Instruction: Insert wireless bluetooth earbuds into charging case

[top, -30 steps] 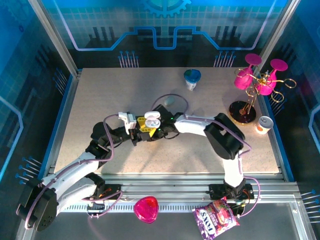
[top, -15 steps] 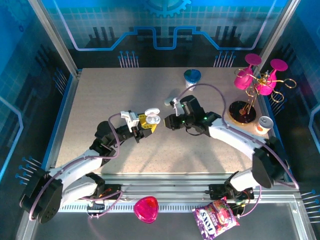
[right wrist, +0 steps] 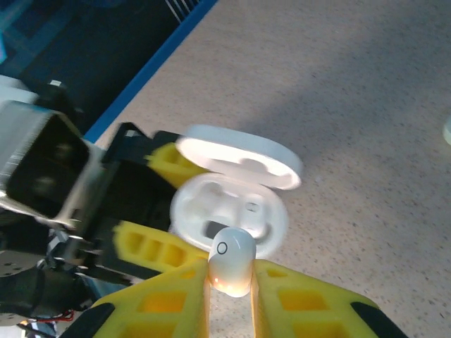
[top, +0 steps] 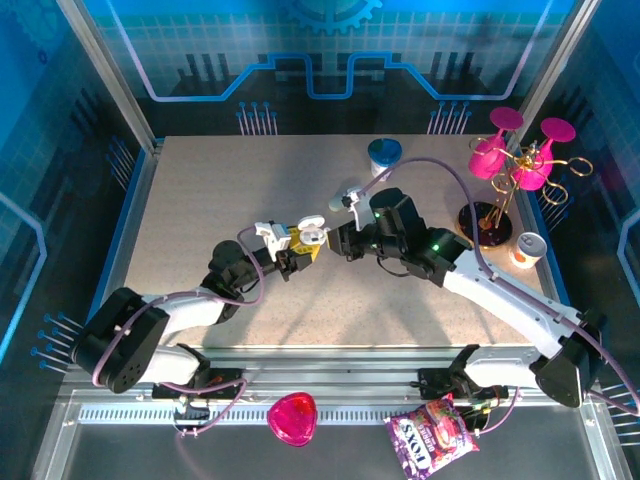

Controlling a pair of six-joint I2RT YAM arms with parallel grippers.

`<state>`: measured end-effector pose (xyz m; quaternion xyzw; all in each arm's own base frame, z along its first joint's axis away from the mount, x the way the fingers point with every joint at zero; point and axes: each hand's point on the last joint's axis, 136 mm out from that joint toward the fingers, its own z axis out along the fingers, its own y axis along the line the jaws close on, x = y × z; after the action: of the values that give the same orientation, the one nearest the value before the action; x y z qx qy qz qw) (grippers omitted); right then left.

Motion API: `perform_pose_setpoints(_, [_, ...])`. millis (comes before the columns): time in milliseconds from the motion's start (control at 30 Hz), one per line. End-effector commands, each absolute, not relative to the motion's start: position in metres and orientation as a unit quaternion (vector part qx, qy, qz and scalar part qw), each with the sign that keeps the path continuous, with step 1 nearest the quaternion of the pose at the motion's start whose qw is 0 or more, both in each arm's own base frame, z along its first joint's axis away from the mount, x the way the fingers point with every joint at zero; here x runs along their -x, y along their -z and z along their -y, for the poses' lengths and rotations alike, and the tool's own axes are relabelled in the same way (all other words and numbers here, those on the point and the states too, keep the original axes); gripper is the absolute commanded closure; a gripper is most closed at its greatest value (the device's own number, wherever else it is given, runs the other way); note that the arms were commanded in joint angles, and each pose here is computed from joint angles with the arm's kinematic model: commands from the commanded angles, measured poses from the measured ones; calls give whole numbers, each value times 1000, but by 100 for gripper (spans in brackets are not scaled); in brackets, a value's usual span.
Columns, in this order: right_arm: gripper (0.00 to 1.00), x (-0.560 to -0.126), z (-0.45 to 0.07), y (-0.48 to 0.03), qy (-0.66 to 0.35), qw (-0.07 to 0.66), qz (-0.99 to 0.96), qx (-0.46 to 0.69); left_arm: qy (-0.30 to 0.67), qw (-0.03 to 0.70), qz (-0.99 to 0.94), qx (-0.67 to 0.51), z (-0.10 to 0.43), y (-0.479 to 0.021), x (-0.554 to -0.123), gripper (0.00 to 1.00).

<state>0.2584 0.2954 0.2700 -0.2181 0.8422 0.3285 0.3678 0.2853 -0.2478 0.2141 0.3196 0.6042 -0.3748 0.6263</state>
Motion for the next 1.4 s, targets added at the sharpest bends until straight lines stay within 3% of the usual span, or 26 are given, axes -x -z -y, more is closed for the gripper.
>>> perform_pose_setpoints(0, [80,-260,-310,-283,-329,379,-832,236,363,662,-565,-332,252,-237,-287,75])
perform_pose_setpoints(1100, [81,-268,-332,-264,-331,361,-838,242,368,668,-562,-320,262,-256,-286,75])
perform_pose_setpoints(1367, [71,-263,-317,-277,-325,381,-832,238,366,667,-564,-321,262,-254,-287,74])
